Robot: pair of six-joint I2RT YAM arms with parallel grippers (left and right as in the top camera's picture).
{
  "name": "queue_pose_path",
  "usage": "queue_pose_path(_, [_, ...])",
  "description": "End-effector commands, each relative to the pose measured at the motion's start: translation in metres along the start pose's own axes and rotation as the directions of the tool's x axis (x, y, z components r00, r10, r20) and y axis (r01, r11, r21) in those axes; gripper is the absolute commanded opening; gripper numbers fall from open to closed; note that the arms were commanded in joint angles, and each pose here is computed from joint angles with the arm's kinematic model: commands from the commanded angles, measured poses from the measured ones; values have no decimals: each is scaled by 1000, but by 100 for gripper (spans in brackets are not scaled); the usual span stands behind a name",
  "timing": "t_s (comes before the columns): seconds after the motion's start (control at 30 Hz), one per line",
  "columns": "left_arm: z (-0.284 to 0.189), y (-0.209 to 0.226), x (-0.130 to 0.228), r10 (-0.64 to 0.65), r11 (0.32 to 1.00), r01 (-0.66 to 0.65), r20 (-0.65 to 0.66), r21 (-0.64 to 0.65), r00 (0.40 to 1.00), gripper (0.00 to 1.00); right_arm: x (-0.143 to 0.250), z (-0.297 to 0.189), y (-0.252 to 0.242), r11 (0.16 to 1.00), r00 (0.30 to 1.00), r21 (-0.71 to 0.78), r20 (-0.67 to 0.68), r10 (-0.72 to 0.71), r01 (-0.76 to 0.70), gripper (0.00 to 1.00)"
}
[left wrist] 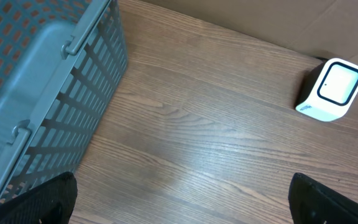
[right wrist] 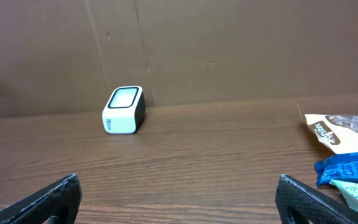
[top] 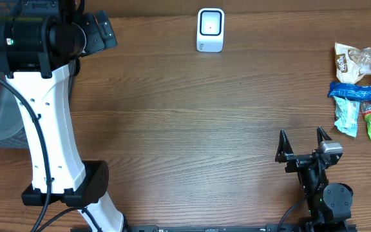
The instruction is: Scan the item barcode
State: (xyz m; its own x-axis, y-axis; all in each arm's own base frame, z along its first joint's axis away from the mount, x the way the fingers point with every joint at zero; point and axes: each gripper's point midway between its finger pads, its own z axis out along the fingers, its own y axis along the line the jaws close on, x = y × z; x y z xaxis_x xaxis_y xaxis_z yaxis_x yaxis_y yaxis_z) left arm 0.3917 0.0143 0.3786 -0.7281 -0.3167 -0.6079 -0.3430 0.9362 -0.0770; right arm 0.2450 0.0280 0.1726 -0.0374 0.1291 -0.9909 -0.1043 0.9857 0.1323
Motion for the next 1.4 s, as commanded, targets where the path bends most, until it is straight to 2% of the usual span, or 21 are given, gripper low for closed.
queue_pose_path(0.0, [-2,3,-1,6,1000,-6,8,-12,1000,100,2,0,0,1000,1000,-2,4,-4,4,100])
queue_pose_path(0.2, [-8,12,-6,27,998,-24,41,-54,999,100,2,0,0,1000,1000,-2,4,-4,4,100])
queue_pose_path(0.33, [-29,2,-25,39,999,-38,169,-8,985,100,2,0,0,1000,1000,-2,4,-4,4,100])
queue_pose_path(0.47, [-55,-20,-42,133,981,-173,344,90,929,100,2,0,0,1000,1000,-2,4,-4,4,100])
queue_pose_path(0.57, [-69,-26,-35,198,952,-277,425,132,883,100,2,0,0,1000,1000,-2,4,-4,4,100])
queue_pose_path(0.63, [-72,-18,-27,216,945,-303,461,123,861,100,2,0,0,1000,1000,-2,4,-4,4,100])
queue_pose_path(0.73, [-67,2,-7,189,955,-275,491,108,850,100,2,0,0,1000,1000,-2,4,-4,4,100])
queue_pose_path(0.83, [-65,14,13,155,956,-266,558,123,816,100,2,0,0,1000,1000,-2,4,-4,4,100])
queue_pose_path(1.13, [-56,33,96,125,936,-334,777,115,617,100,2,0,0,1000,1000,-2,4,-4,4,100])
queue_pose_path(1.37, [-26,49,163,77,937,-333,871,102,485,100,2,0,0,1000,1000,-2,4,-4,4,100])
